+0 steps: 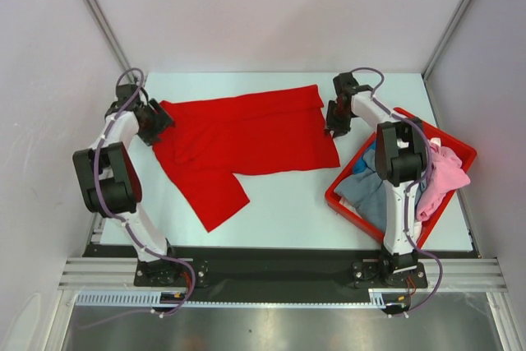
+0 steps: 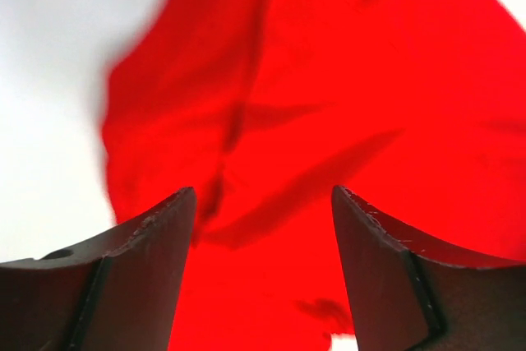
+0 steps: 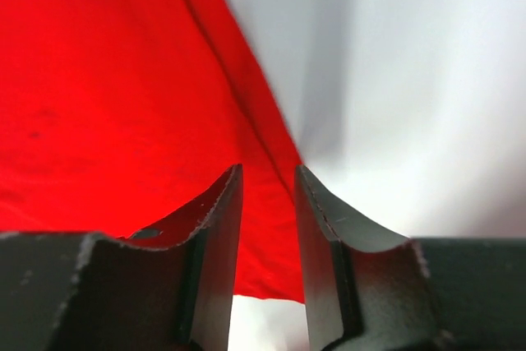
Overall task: Fold and stack the t-shirts
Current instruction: Fold the tshirt
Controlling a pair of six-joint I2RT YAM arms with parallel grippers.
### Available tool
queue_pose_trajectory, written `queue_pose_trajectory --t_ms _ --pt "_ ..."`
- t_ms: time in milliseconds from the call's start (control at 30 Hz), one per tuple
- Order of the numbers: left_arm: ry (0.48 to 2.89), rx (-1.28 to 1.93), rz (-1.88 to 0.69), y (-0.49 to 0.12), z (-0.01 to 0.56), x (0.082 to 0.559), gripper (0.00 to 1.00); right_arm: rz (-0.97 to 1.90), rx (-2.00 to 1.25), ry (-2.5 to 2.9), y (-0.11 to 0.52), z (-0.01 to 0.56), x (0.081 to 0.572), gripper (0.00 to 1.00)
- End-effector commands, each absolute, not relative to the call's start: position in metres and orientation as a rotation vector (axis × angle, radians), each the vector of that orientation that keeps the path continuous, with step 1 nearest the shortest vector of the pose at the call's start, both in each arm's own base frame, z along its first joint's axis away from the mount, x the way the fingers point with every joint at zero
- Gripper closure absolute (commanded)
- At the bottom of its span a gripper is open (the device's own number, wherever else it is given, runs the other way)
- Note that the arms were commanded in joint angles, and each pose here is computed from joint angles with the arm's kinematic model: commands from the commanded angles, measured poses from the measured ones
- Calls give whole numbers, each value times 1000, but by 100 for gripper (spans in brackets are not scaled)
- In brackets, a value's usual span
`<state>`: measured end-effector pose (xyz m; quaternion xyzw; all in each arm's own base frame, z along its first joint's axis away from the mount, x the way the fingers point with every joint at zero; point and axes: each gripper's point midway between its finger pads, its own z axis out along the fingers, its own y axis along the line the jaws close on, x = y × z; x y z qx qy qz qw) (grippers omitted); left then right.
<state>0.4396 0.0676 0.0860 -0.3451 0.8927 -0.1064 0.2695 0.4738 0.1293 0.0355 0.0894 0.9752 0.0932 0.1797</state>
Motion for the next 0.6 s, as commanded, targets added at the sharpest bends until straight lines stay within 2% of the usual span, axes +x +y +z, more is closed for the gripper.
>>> queue_pose_trajectory --t_ms 0,67,133,233,333,433,467,500,567 --pt "2378 -882 -401 43 103 429 29 170 273 2729 111 42 475 64" --pt "2386 -888 -441 36 95 423 30 112 314 2731 100 35 475 67" --pt "2394 -882 -458 33 93 420 31 24 353 2735 88 27 474 78" --pt "2401 -869 -448 34 92 420 31 -82 411 2732 72 21 472 87" --pt "2410 -866 -447 34 90 420 31 -125 450 2739 65 24 465 89" --pt "2405 -869 -485 28 89 418 33 -19 392 2668 84 45 479 86" --pt "2400 -860 -510 25 92 418 34 10 332 2590 91 58 496 84" --pt "2402 -857 -516 23 92 416 35 45 300 2543 98 66 507 75" --pt "2386 -836 -529 21 95 417 36 189 271 2446 116 82 538 64"
